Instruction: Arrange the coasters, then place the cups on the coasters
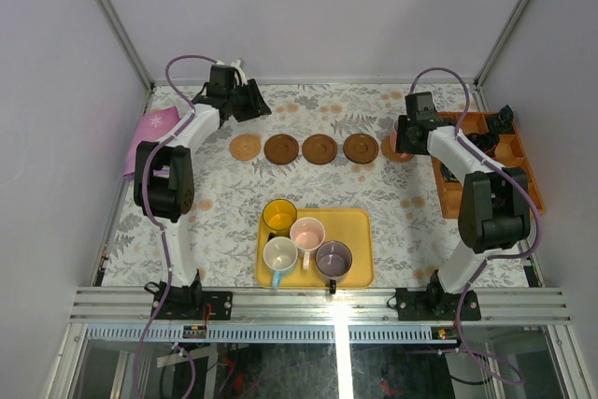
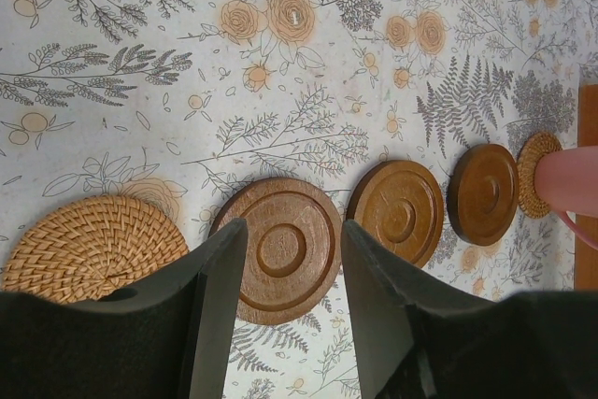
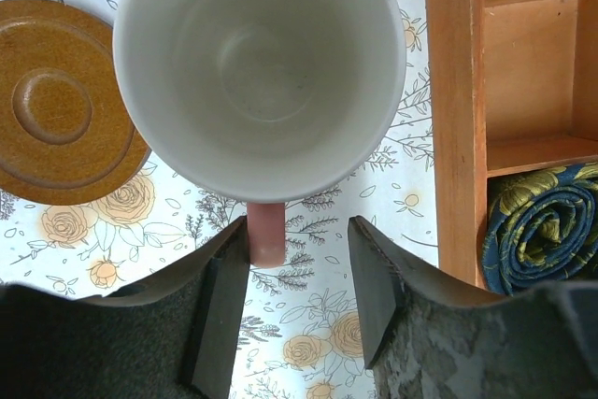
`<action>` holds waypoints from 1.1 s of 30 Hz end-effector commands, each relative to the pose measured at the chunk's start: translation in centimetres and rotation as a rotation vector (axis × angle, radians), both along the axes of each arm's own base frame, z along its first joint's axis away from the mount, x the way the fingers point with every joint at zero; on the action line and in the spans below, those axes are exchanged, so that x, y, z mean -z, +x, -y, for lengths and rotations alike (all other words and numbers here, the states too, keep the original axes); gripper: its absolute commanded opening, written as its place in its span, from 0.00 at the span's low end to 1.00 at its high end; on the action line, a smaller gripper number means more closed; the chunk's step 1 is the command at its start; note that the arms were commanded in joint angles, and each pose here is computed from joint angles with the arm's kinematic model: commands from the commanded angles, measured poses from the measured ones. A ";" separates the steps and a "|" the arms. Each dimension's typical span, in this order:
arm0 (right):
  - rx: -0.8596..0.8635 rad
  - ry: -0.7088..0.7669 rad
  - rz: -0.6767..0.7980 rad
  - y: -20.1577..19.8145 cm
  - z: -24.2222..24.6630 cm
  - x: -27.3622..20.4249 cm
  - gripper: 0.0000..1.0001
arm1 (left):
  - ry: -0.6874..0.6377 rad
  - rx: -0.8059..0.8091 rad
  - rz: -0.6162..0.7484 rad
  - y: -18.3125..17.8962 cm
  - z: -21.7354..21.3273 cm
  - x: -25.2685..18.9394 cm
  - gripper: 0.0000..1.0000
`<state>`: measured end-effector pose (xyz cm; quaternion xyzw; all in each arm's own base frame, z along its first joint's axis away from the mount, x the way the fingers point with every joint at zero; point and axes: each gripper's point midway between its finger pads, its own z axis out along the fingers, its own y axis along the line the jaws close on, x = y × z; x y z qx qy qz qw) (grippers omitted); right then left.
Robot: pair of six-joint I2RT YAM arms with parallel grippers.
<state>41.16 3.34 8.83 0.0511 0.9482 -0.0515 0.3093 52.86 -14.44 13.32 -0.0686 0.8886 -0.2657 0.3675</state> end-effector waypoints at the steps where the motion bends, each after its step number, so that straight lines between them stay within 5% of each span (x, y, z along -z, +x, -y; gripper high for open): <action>1: 0.023 -0.011 0.028 -0.3 0.6 -1.3 0.50 | -0.010 0.009 0.020 0.3 0.1 -0.1 0.45; 12: 0.018 -0.010 0.003 -1.3 0.6 -0.6 0.47 | -0.019 0.004 0.009 0.0 0.1 0.2 0.45; 23: -0.033 0.052 0.024 -2.4 -0.5 -2.8 0.55 | -0.018 0.002 0.013 -0.2 0.0 0.2 0.45; 33: -0.184 0.214 -0.015 -8.3 -6.3 -6.4 0.54 | -0.014 0.030 0.012 -1.0 0.2 -0.3 0.47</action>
